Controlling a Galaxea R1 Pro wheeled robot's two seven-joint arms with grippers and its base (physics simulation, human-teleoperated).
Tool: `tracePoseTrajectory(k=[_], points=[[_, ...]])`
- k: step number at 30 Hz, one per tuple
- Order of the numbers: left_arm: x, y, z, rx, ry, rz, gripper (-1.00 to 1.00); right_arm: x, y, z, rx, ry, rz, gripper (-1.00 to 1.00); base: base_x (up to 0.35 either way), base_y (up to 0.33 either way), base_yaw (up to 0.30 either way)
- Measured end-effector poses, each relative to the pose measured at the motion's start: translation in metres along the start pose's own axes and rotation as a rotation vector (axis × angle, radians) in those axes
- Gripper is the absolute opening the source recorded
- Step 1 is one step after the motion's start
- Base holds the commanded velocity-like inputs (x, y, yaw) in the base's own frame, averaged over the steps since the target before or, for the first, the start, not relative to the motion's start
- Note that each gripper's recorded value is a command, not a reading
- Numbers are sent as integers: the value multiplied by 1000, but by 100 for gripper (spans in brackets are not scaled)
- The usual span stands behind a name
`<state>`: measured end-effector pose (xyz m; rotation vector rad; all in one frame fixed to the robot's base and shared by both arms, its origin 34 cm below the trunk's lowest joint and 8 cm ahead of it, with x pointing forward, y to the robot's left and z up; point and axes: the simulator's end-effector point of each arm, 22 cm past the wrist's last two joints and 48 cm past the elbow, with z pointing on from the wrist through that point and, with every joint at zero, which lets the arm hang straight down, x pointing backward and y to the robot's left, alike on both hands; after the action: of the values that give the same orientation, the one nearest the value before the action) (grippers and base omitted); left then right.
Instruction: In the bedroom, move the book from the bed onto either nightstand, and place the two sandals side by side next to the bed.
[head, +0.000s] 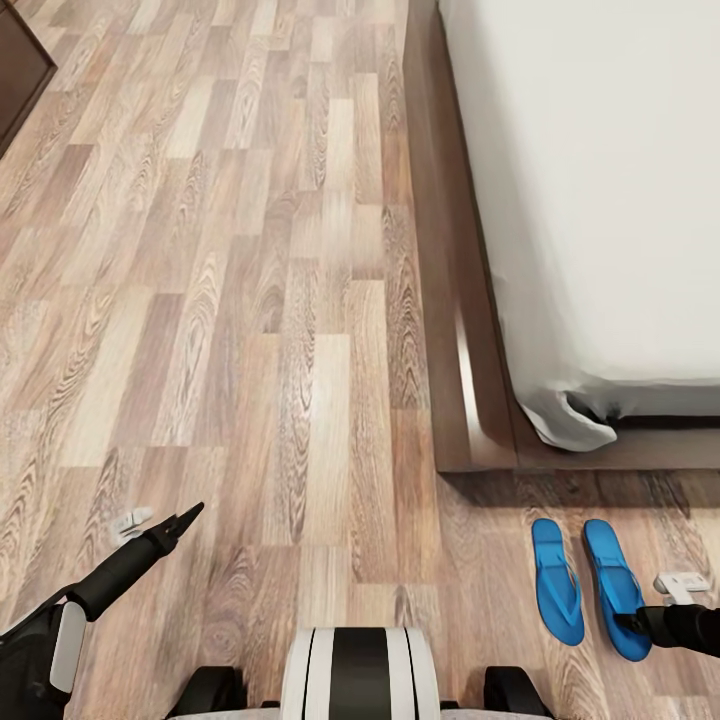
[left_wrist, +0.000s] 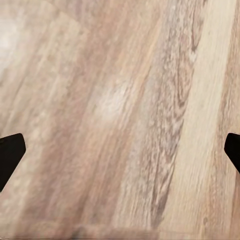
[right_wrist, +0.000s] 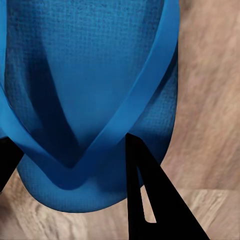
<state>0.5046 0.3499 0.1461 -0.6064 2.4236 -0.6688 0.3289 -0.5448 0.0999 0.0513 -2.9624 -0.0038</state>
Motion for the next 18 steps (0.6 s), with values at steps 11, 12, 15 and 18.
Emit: tracePoseTrajectory(k=[11, 12, 15, 18], points=[[7, 6, 2, -9, 12, -6, 100, 4, 1, 5, -3, 12, 1, -100, 0, 0, 0], [7, 6, 2, -9, 12, -6, 100, 3, 1, 5, -3, 10, 0, -100, 0, 0, 0], [7, 6, 2, -9, 12, -6, 100, 1, 1, 5, -4, 4, -4, -100, 0, 0, 0], [7, 6, 2, -9, 12, -6, 100, -7, 2, 4, -5, -33, -26, -100, 0, 0, 0]])
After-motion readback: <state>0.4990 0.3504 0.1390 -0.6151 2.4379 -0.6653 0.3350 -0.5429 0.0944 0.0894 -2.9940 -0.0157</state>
